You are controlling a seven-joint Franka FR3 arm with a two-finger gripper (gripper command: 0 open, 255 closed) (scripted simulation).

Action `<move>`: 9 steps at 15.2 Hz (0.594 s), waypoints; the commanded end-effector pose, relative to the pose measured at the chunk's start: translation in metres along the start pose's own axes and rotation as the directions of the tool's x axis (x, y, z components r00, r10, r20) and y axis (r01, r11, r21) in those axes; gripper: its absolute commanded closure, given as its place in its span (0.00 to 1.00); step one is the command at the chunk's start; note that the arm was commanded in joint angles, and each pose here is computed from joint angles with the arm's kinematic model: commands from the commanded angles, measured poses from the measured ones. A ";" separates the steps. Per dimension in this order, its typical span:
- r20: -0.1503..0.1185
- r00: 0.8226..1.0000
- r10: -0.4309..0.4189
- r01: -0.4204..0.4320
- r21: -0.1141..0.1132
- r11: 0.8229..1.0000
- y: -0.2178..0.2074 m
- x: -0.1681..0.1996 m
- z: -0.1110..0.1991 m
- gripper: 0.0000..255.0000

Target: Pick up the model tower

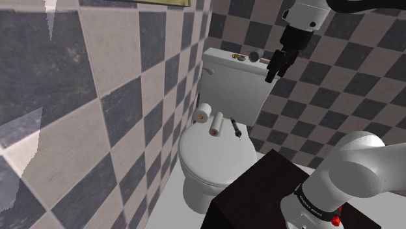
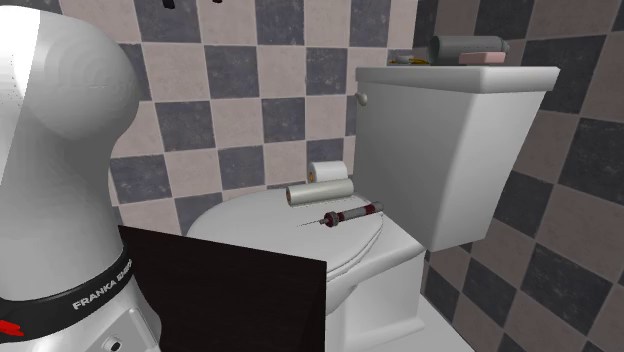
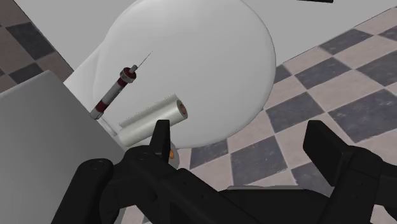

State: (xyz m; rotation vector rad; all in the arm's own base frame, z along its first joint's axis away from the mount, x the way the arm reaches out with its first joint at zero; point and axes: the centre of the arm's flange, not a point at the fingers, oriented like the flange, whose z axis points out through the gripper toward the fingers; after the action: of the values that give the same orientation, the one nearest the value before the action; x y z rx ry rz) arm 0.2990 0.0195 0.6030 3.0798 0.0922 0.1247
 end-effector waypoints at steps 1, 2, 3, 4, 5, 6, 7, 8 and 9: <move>0.000 1.000 0.000 0.000 0.000 1.000 0.000 0.000 0.000 0.00; 0.006 1.000 0.007 -0.007 -0.003 1.000 0.004 0.006 0.012 0.00; 0.011 1.000 0.014 -0.014 -0.006 1.000 0.007 0.011 0.023 0.00; 0.017 1.000 0.022 -0.022 -0.010 1.000 0.011 0.017 0.035 0.00; 0.022 0.999 0.029 -0.029 -0.013 1.000 0.015 0.022 0.047 0.00; 0.027 0.999 0.036 -0.036 -0.016 0.999 0.019 0.027 0.058 0.00; 0.033 0.999 0.044 -0.043 -0.020 0.999 0.023 0.032 0.070 0.00; 0.038 0.998 0.051 -0.050 -0.023 0.998 0.027 0.037 0.082 0.00; 0.044 0.997 0.058 -0.057 -0.027 0.998 0.031 0.042 0.094 0.00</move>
State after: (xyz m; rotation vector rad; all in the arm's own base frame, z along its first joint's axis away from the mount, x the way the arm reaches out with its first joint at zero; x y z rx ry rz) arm 0.3432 -0.0073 0.5280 3.0620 0.0111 0.0660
